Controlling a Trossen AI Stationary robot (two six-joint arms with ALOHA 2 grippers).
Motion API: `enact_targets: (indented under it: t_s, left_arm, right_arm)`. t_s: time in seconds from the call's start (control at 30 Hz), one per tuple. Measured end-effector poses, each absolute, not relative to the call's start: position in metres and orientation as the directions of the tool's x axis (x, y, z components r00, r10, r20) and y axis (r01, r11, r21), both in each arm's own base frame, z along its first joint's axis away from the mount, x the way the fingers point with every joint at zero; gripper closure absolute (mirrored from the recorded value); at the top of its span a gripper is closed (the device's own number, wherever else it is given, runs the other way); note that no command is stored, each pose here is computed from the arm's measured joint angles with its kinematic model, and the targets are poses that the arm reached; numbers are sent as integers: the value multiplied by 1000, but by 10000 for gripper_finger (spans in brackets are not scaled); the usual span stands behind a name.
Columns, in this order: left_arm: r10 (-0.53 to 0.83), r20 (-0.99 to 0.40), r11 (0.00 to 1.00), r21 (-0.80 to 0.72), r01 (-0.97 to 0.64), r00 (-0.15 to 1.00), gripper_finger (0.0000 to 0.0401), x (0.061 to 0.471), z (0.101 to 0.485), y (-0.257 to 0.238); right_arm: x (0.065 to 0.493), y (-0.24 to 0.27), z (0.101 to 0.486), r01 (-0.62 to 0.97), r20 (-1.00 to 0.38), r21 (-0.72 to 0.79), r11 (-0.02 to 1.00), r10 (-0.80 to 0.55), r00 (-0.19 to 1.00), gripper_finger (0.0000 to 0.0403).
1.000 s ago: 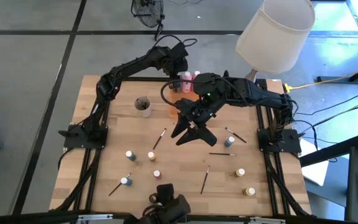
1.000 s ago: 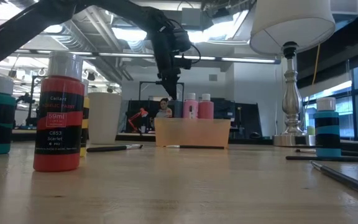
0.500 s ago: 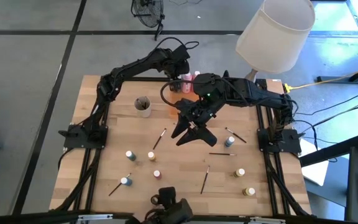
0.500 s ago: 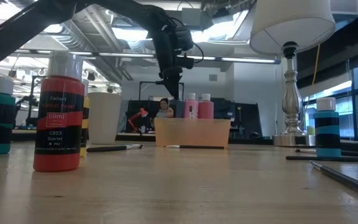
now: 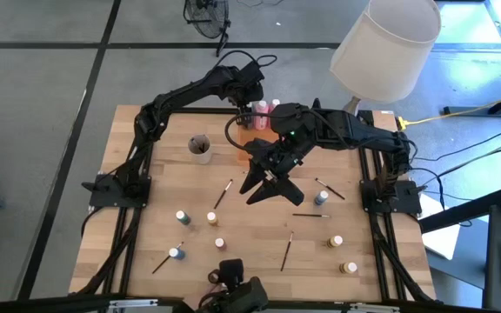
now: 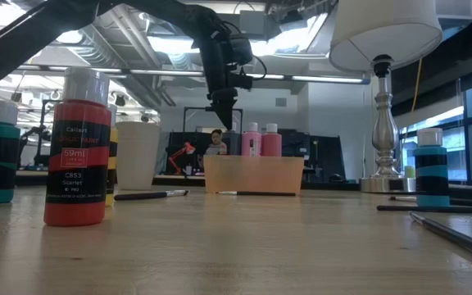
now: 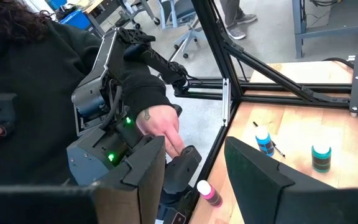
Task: Pick & Place Paint Supplies
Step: Put the black paint brush into the white cup
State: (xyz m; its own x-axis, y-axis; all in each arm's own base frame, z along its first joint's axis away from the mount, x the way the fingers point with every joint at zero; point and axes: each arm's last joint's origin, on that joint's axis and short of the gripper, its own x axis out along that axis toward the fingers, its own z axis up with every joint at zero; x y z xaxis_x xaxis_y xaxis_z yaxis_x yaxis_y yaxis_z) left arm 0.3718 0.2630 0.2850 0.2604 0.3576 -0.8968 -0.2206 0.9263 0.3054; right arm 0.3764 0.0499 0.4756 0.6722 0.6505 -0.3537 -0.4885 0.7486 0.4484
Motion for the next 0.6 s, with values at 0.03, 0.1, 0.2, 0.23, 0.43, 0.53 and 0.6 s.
enact_targets:
  t_s: [0.03, 0.1, 0.2, 0.23, 0.43, 0.53, 0.6]
  left_arm:
    - [355, -897, 928, 302, -220, 263, 152, 372, 285, 263]
    - [353, -898, 928, 300, -219, 265, 152, 372, 285, 263]
    - [352, -896, 929, 299, -219, 270, 152, 371, 288, 262]
    - [353, -895, 928, 300, -220, 271, 152, 371, 289, 262]
    - [336, -909, 934, 288, -212, 248, 152, 365, 293, 258]
    - [338, -907, 933, 289, -213, 251, 152, 362, 299, 256]
    - [343, -904, 932, 293, -215, 256, 152, 359, 305, 254]
  right_arm:
    - [376, 50, 476, -489, -353, 448, 749, 650, 672, 232]
    - [376, 50, 476, -489, -353, 448, 749, 650, 672, 232]
    - [376, 50, 476, -489, -353, 448, 749, 650, 672, 232]
    - [376, 50, 476, -489, -354, 448, 749, 650, 672, 232]
    - [376, 50, 476, -489, -354, 448, 749, 650, 672, 232]
    - [376, 50, 476, -489, -353, 448, 749, 650, 672, 232]
    - [376, 50, 476, -489, -353, 448, 749, 650, 672, 232]
